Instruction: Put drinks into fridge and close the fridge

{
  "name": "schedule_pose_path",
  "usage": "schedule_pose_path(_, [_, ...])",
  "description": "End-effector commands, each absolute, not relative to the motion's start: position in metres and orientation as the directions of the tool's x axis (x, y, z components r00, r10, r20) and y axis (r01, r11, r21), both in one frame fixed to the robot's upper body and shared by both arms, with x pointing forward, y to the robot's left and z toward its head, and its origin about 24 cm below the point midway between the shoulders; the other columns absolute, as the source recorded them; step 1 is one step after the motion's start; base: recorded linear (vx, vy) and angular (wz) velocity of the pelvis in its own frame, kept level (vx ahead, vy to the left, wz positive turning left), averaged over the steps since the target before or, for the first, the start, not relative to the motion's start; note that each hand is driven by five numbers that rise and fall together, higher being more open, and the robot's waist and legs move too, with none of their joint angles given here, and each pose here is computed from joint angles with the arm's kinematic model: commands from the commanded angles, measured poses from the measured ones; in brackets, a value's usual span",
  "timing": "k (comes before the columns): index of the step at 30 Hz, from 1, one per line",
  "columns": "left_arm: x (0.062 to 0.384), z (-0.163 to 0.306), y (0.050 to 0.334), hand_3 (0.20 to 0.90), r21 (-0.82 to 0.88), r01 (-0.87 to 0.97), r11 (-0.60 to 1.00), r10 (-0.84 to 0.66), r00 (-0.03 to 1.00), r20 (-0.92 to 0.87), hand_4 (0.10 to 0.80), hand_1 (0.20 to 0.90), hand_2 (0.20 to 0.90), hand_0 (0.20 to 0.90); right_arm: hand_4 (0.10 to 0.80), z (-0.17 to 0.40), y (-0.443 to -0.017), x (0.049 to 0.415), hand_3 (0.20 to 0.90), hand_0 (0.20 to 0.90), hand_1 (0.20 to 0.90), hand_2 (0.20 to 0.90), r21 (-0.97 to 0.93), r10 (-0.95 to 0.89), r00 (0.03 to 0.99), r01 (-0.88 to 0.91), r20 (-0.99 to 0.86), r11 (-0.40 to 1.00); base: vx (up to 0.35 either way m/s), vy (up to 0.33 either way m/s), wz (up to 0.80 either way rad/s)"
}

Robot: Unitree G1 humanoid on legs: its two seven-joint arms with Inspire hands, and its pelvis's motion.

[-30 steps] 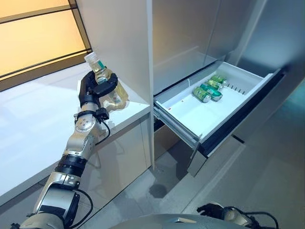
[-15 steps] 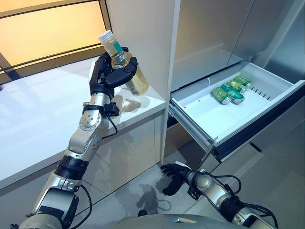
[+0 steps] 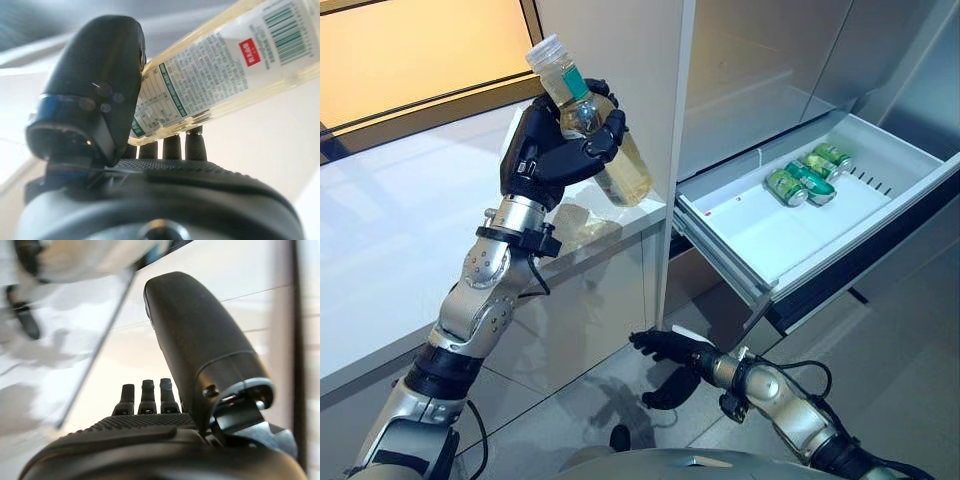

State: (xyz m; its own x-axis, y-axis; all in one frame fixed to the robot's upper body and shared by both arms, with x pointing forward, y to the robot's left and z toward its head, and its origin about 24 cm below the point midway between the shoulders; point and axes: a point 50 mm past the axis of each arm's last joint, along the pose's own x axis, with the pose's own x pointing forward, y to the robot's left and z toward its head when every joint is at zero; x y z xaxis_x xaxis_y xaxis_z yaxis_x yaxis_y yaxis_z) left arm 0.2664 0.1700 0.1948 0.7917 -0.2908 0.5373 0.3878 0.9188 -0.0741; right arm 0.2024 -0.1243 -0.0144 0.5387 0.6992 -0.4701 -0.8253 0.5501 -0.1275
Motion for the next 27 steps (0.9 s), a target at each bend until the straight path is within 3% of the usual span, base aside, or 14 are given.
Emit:
schedule_pose_path(1, [0.237, 0.264, 0.184, 0.2, 0.038, 0.436, 0.899, -0.258, 0.459, 0.85, 0.1, 0.3, 0.3, 0.3, 0.8, 0.056, -0.117, 0.225, 0.9, 0.9, 0.9, 0.9, -0.145, 0.852, 0.5, -0.865, -0.157, 0.481, 0.0, 0.0, 0.0])
schedule_pose_path(7, [0.23, 0.257, 0.195, 0.2, 0.088, 0.447, 0.89, -0.302, 0.434, 0.849, 0.1, 0.3, 0.3, 0.3, 0.8, 0.111, -0.133, 0.229, 0.9, 0.9, 0.9, 0.9, -0.162, 0.934, 0.346, -0.92, 0.088, 0.356, -0.018, -0.001, 0.01])
schedule_pose_path(10, [0.228, 0.257, 0.199, 0.2, 0.114, 0.443, 0.889, -0.32, 0.425, 0.846, 0.1, 0.3, 0.3, 0.3, 0.8, 0.134, -0.141, 0.232, 0.9, 0.9, 0.9, 0.9, -0.194, 0.926, 0.331, -0.911, 0.18, 0.363, 0.0, 0.0, 0.0])
schedule_pose_path(13, [0.225, 0.256, 0.205, 0.2, 0.147, 0.417, 0.897, -0.33, 0.411, 0.85, 0.1, 0.3, 0.3, 0.3, 0.8, 0.153, -0.156, 0.237, 0.9, 0.9, 0.9, 0.9, -0.203, 0.877, 0.388, -0.87, 0.284, 0.45, 0.0, 0.0, 0.0])
schedule_pose_path(17, [0.22, 0.255, 0.216, 0.2, 0.194, 0.384, 0.903, -0.352, 0.4, 0.846, 0.1, 0.3, 0.3, 0.3, 0.8, 0.161, -0.184, 0.241, 0.9, 0.9, 0.9, 0.9, -0.203, 0.76, 0.552, -0.746, 0.343, 0.634, 0.0, 0.0, 0.0])
schedule_pose_path(19, [0.218, 0.255, 0.218, 0.2, 0.214, 0.388, 0.896, -0.372, 0.395, 0.84, 0.1, 0.3, 0.3, 0.3, 0.8, 0.161, -0.19, 0.24, 0.9, 0.9, 0.9, 0.9, -0.187, 0.729, 0.589, -0.719, 0.349, 0.67, 0.001, -0.006, -0.02])
schedule_pose_path(27, [0.227, 0.254, 0.203, 0.2, 0.217, 0.485, 0.847, -0.437, 0.405, 0.803, 0.1, 0.3, 0.3, 0.3, 0.8, 0.162, -0.181, 0.249, 0.9, 0.9, 0.9, 0.9, -0.152, 0.74, 0.585, -0.741, 0.333, 0.654, 0.0, -0.003, -0.01])
